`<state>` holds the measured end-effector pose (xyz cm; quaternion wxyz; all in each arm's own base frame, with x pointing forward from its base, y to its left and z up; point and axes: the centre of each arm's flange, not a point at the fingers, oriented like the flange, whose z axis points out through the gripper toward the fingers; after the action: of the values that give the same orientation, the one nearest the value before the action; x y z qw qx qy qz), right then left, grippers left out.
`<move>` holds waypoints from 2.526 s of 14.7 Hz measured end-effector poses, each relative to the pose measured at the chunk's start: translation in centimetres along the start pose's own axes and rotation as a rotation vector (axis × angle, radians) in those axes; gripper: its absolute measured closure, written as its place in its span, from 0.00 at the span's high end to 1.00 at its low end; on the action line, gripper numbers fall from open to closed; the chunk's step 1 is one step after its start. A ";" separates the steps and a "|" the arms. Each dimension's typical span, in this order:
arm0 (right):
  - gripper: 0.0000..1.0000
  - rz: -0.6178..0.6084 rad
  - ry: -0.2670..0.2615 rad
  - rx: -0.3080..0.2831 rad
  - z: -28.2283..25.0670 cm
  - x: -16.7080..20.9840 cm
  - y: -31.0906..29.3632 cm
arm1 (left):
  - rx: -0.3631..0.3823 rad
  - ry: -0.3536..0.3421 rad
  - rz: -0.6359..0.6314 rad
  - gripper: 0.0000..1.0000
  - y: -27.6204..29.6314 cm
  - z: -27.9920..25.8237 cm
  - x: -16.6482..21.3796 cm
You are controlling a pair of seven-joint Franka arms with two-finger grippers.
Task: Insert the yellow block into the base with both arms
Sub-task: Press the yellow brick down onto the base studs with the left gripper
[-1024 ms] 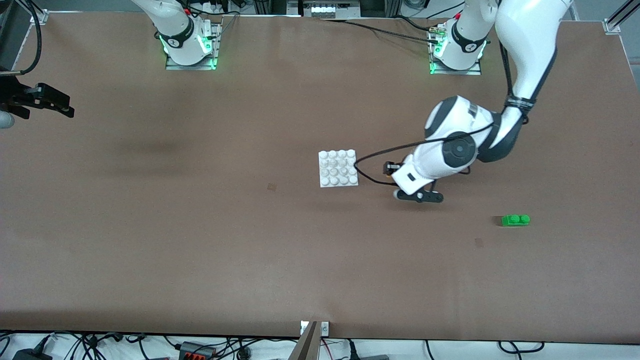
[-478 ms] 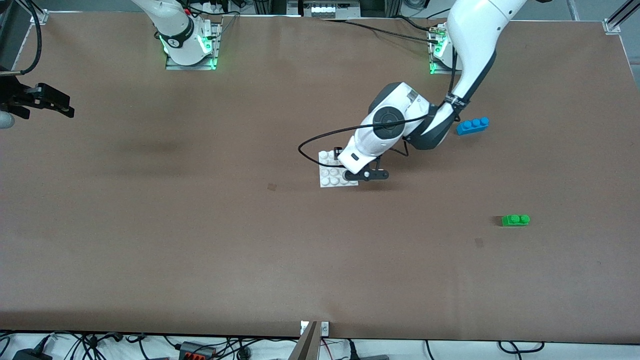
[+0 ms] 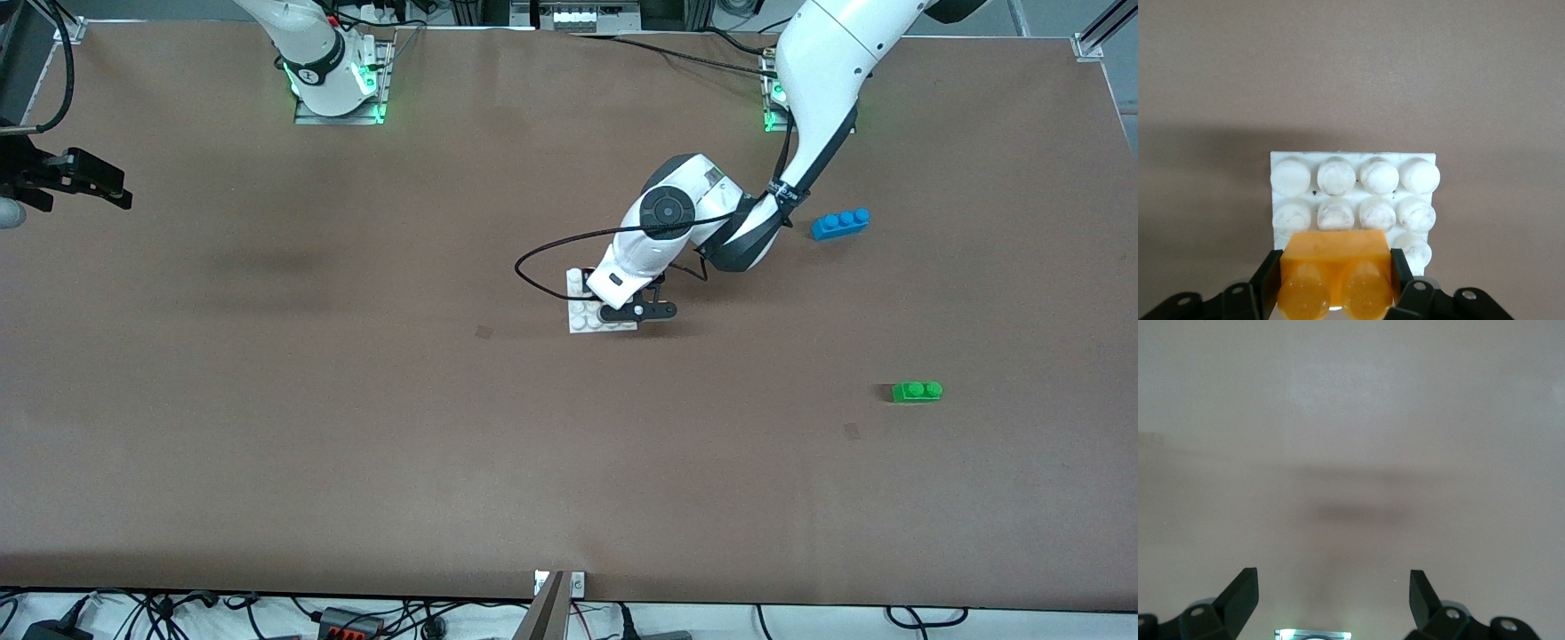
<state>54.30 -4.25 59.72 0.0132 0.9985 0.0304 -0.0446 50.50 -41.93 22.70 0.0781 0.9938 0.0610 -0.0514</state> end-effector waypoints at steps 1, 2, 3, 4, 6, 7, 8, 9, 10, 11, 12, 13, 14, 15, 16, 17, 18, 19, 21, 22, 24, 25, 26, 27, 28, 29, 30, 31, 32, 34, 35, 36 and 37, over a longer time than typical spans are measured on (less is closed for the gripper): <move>1.00 0.000 0.000 0.000 0.0 0.0 0.0 | -0.003 0.002 -0.002 0.68 0.1 0.1 -0.1; 1.00 0.000 0.000 0.000 0.0 0.0 0.0 | -0.006 0.003 -0.004 0.68 0.2 0.1 -0.1; 1.00 0.000 0.000 0.000 0.0 0.0 0.0 | -0.008 0.004 -0.006 0.68 0.3 0.1 -0.2; 1.00 0.000 0.000 0.000 0.0 0.0 0.0 | -0.009 0.005 -0.007 0.68 0.4 0.2 -0.2; 1.00 0.000 0.000 0.000 0.0 0.0 0.0 | -0.008 0.001 -0.012 0.68 0.5 0.5 -0.5; 1.00 0.000 0.000 0.000 0.0 0.0 0.0 | -0.007 -0.001 -0.014 0.68 0.6 0.6 -0.6; 1.00 0.000 0.000 0.000 0.0 0.0 0.0 | -0.006 -0.003 -0.015 0.68 0.7 0.8 -0.8; 1.00 0.000 0.000 0.000 0.0 0.0 0.0 | -0.005 -0.005 -0.016 0.68 0.8 0.9 -0.9; 1.00 0.000 0.000 0.000 0.0 0.0 0.0 | -0.004 -0.008 -0.018 0.68 0.9 1.1 -1.0; 1.00 0.000 0.000 0.000 0.0 0.0 0.0 | -0.002 -0.011 -0.020 0.68 0.9 1.3 -1.1; 1.00 0.000 0.000 0.000 0.0 0.0 0.0 | -0.002 -0.011 -0.023 0.68 0.8 1.4 -1.0; 1.00 0.000 0.000 0.000 0.0 0.0 0.0 | -0.002 -0.011 -0.025 0.68 0.8 1.4 -1.0; 1.00 0.000 0.000 0.000 0.0 0.0 0.0 | -0.002 -0.011 -0.026 0.68 0.8 1.4 -1.0; 1.00 0.000 0.000 0.000 0.0 0.0 0.0 | -0.002 -0.011 -0.027 0.68 0.8 1.4 -1.0; 1.00 0.000 0.000 0.000 0.0 0.0 0.0 | -0.002 -0.011 -0.028 0.68 0.8 1.4 -1.0; 1.00 0.000 0.000 0.000 0.0 0.0 0.0 | -0.002 -0.010 -0.029 0.68 0.8 1.4 -1.0; 1.00 0.000 0.000 0.000 0.0 0.0 0.0 | 0.000 -0.008 -0.026 0.68 0.8 1.4 -1.0; 1.00 0.000 0.000 0.000 0.0 0.0 0.0 | 0.005 -0.001 -0.023 0.68 0.8 1.5 -1.0; 1.00 0.000 0.000 0.000 0.0 0.0 0.0 | 0.022 0.014 -0.021 0.68 0.9 1.7 -1.2; 1.00 0.000 -0.001 0.000 0.0 0.0 0.0 | 0.033 0.020 -0.018 0.68 0.8 2.0 -1.3; 1.00 0.000 -0.001 0.000 0.0 0.0 0.0 | 0.044 0.021 -0.016 0.68 0.7 2.7 -1.3; 1.00 0.000 -0.001 0.000 0.0 0.0 0.0 | 0.044 0.022 -0.016 0.68 0.7 2.7 -1.3; 1.00 0.000 -0.001 0.000 0.0 0.0 0.0 | 0.044 0.022 -0.017 0.68 0.7 2.7 -1.3; 1.00 0.000 -0.001 0.000 0.0 0.0 0.0 | 0.045 0.022 -0.018 0.69 0.7 2.7 -1.3; 1.00 0.000 -0.001 0.000 0.0 0.0 0.0 | 0.046 0.021 -0.025 0.75 0.6 2.8 -1.3; 1.00 0.000 -0.001 0.000 0.0 0.0 0.0 | 0.047 0.020 -0.036 0.83 0.6 2.9 -1.3; 1.00 0.000 -0.001 0.000 0.0 0.0 0.0 | 0.050 0.018 -0.048 0.91 0.5 2.8 -1.2; 1.00 0.000 -0.001 0.000 0.0 0.0 0.0 | 0.058 0.015 -0.057 0.99 0.5 2.6 -1.0; 1.00 0.000 -0.001 0.000 0.0 0.0 0.0 | 0.075 0.010 -0.067 1.00 0.7 1.8 -0.4; 1.00 0.001 -0.001 0.000 0.0 0.0 0.1 | 0.112 0.001 -0.085 1.00 1.1 -0.7 1.2; 1.00 0.001 -0.001 0.000 0.0 0.0 0.1 | 0.124 0.001 -0.096 1.00 1.1 -2.2 2.1; 1.00 0.001 -0.001 0.000 0.0 0.0 0.1 | 0.126 0.006 -0.107 1.00 1.0 -3.3 2.8; 1.00 0.001 -0.001 0.000 0.0 0.0 0.1 | 0.125 0.012 -0.119 1.00 0.7 -4.2 3.5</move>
<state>54.32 -4.32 59.68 0.0132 0.9985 0.0297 -0.0451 54.44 -41.50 26.49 0.0125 0.9916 0.1171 -0.0539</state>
